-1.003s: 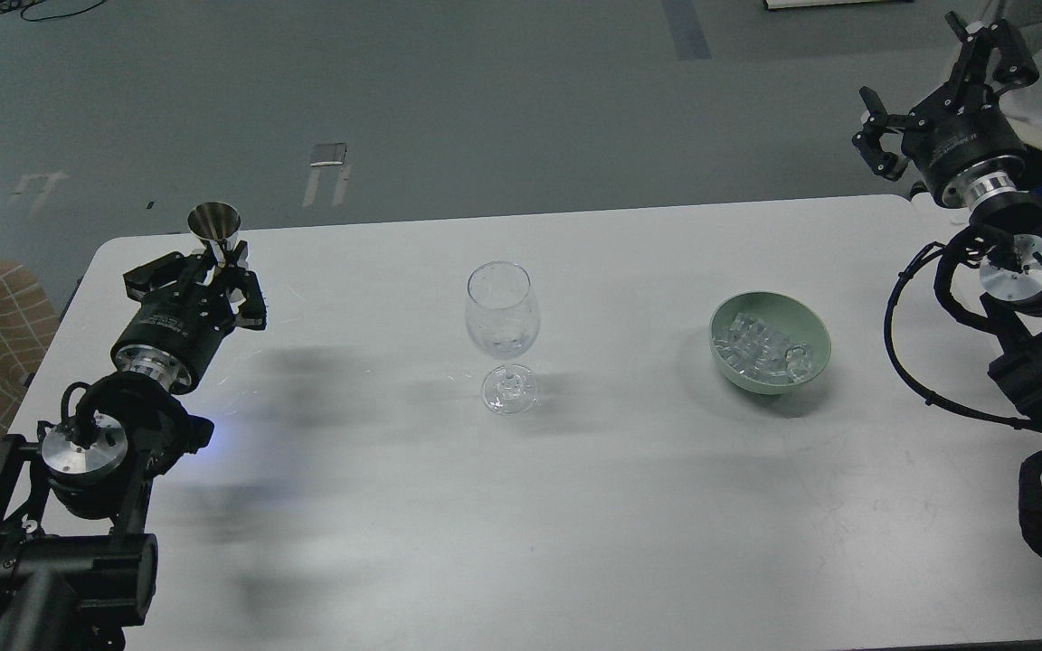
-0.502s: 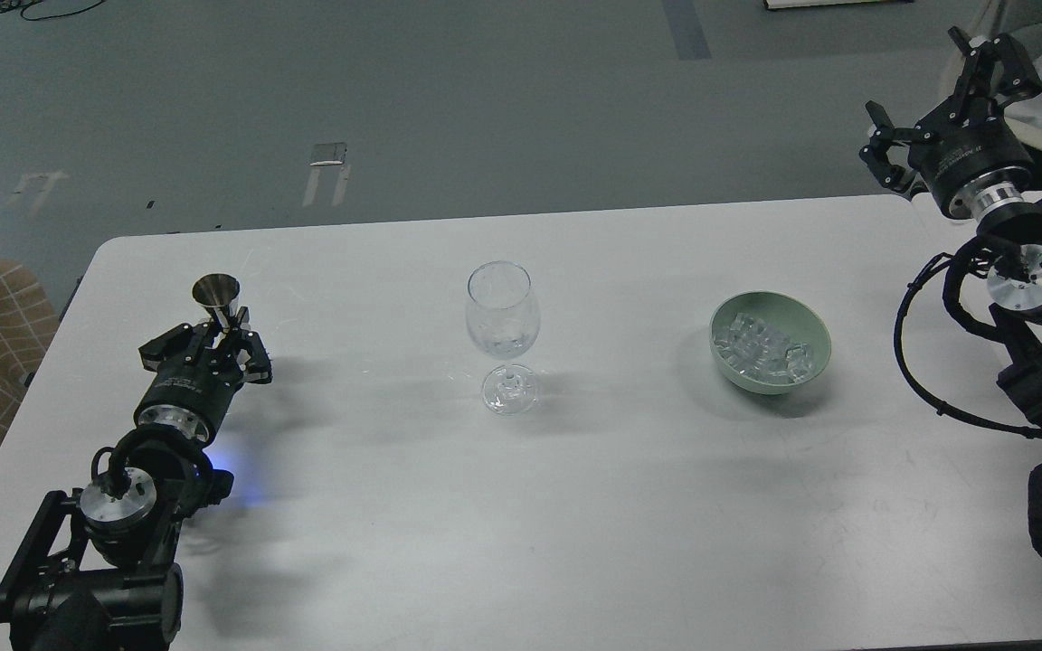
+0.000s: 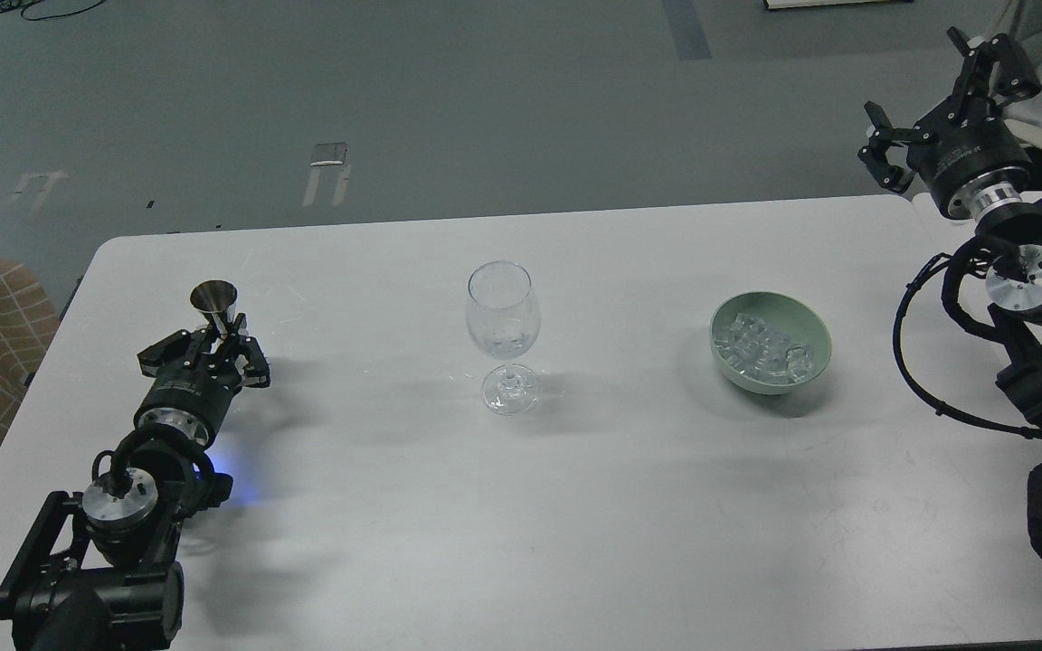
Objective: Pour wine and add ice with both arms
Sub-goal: 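Open the left gripper to release the jigger and raise it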
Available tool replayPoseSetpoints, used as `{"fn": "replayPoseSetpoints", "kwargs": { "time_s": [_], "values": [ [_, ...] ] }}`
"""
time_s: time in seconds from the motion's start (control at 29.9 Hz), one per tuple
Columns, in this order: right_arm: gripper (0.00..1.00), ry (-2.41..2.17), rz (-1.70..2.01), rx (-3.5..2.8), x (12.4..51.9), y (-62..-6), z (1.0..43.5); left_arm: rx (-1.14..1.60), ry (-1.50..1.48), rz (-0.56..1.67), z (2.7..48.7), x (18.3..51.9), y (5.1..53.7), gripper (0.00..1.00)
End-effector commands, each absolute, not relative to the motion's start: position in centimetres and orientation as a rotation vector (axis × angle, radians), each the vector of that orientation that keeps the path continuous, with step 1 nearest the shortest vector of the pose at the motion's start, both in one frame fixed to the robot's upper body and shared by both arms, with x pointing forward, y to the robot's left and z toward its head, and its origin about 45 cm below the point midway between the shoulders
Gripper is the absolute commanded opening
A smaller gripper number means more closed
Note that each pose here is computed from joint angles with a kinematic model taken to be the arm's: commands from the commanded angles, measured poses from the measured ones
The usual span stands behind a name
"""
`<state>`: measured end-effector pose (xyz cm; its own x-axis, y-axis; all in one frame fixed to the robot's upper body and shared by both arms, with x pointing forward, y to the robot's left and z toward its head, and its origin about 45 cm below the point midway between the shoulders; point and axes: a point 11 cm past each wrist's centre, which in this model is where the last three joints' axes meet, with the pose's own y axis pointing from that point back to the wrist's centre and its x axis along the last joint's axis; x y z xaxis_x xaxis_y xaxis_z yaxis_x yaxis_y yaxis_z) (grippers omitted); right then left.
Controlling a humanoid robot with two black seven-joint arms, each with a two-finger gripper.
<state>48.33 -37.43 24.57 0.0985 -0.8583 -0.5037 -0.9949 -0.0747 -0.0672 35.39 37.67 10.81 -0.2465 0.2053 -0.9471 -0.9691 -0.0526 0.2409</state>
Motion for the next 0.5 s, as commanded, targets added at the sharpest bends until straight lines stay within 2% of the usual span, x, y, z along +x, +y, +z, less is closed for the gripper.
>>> {"fn": "replayPoseSetpoints", "kwargs": {
  "time_s": [0.0, 0.3, 0.47],
  "values": [
    [1.00, 1.812, 0.474, -1.992, 48.36, -37.33, 24.58, -0.942, 1.207, 1.500, 10.97, 35.53, 37.72, 0.34],
    [1.00, 1.811, 0.473, -1.993, 48.39, -37.31, 24.66, -0.944, 1.206, 1.497, 11.13, 35.69, 37.67, 0.37],
    [1.00, 1.809, 0.472, -1.993, 48.40, -37.28, 24.70, -0.945, 1.200, 1.494, 11.35, 35.84, 37.66, 0.47]
  ]
}}
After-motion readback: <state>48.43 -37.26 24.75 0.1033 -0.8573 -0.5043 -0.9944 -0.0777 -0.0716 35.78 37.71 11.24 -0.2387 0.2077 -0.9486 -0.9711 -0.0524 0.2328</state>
